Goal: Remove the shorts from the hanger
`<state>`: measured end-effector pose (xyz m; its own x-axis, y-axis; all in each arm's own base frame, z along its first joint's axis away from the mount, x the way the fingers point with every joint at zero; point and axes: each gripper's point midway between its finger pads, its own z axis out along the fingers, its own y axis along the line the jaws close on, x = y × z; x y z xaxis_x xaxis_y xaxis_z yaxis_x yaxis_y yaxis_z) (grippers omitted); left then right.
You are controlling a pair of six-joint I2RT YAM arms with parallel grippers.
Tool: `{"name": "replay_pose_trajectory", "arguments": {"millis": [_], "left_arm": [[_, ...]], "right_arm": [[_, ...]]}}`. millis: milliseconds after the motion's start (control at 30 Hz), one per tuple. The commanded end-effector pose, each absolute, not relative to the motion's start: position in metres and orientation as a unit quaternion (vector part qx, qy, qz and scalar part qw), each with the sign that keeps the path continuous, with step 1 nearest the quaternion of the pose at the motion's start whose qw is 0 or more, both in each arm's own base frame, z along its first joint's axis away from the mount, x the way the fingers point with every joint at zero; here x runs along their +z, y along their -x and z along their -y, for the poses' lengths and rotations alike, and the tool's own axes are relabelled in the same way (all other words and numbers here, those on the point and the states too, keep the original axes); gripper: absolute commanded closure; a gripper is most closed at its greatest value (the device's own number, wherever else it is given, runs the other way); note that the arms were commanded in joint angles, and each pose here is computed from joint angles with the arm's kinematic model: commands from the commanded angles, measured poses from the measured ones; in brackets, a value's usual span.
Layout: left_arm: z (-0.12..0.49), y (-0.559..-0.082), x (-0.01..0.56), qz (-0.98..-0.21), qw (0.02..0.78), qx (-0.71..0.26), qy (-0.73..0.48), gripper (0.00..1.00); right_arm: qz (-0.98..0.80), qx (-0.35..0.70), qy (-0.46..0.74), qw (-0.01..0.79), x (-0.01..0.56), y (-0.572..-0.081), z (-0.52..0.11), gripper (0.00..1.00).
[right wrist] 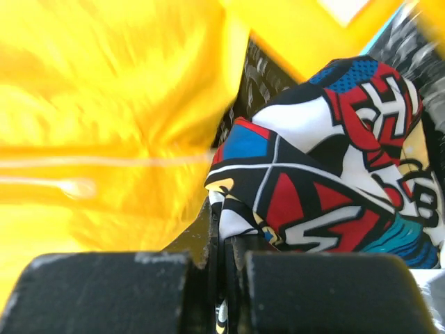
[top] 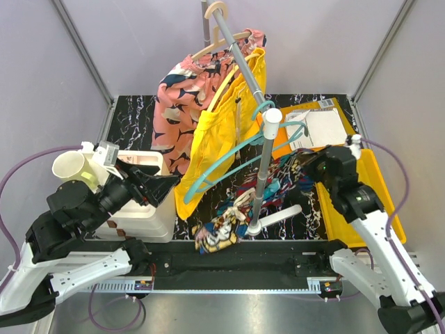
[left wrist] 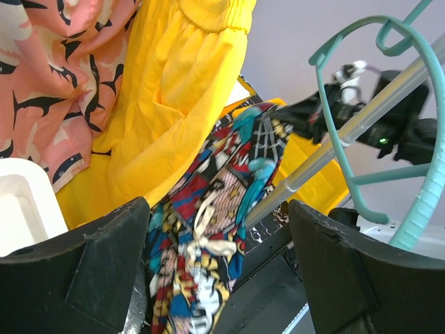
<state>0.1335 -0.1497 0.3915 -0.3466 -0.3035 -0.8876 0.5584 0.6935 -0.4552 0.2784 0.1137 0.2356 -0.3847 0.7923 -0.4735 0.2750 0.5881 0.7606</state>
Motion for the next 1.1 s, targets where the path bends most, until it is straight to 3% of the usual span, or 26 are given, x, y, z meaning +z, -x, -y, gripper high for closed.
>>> {"name": "replay_pose_trajectory", "arguments": {"millis": [0,300,700,900,1067], "left_arm": [[0.158,-0.132,0.414,-0.697,0.581,-0.409,-0.098,0.15],[0.152,-0.124,0.415,-0.689,0.581,-0.422,-0.099,0.15],[0.152,-0.124,0.414,-0.692,0.577,-0.423,-0.094,0.15],[0.154,-0.126,0.418,-0.693,0.579,-0.418,-0.097,0.15],[0.155,-0.129,0.419,-0.693,0.582,-0.413,-0.097,0.15]], "right_arm": [[-0.749,0.167,-0.375,0.520,0.285,-0.267,-0.046,1.00],[-0.683,0.037,-0.389,0.617,0.381,-0.264,0.024,1.00],[-0.568,-0.044,-0.390,0.723,0.542,-0.271,0.080,1.00],[-0.544,-0.114,-0.392,0.733,0.566,-0.255,0.100,1.00],[-0.561,-0.140,-0.380,0.722,0.548,-0.243,0.104,1.00]]}}
